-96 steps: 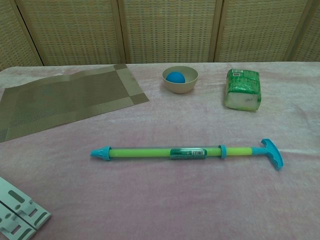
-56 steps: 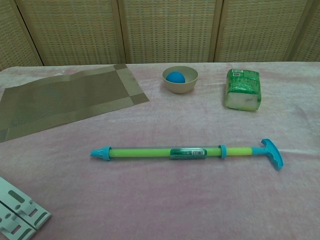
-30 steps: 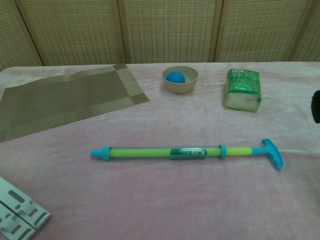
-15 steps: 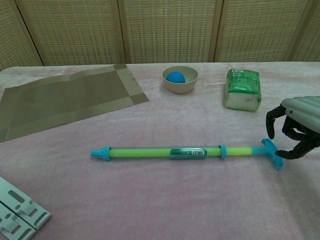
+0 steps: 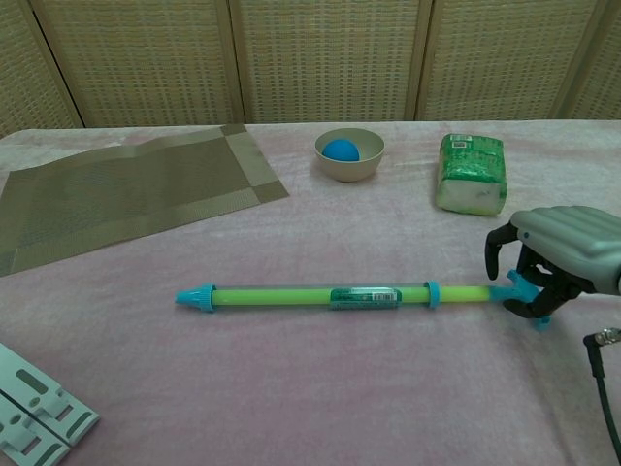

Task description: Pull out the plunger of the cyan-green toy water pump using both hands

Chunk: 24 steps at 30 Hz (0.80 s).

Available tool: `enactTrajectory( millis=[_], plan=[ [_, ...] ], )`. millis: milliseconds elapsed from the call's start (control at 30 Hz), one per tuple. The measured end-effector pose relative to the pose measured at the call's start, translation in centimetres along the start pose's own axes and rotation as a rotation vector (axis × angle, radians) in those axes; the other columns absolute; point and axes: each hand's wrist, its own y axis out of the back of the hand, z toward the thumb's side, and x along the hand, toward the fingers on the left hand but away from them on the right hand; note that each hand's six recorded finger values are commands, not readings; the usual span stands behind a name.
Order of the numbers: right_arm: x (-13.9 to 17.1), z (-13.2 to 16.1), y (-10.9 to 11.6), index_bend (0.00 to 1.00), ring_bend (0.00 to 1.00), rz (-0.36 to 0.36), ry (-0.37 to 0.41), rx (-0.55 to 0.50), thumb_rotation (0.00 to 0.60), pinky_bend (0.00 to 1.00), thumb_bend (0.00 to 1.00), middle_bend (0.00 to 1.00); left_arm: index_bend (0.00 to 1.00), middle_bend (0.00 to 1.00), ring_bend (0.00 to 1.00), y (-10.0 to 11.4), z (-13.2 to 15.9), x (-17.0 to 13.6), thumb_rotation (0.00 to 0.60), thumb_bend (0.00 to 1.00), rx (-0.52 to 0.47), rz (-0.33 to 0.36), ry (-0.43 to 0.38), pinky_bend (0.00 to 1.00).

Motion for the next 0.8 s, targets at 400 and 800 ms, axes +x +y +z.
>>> enactTrajectory(
  millis=[400,800],
  plan=[
    [-1.1,-0.4,-1.0,0.49,1.0,0.018,-0.033,0.015,0.6,0.72,0.49,1.0,0.0,0.0,0.0,-0.3,-0.1,0.2,0.6,0.0,0.002,-0.011,0.004,0.0],
    [-1.6,-1.2,-2.3,0.55,1.0,0.058,-0.069,0.022,0.6,0.72,0.52,1.0,0.0,0.0,0.0,-0.3,-0.2,0.3,0.6,0.0,0.003,-0.011,0.01,0.0]
  ],
)
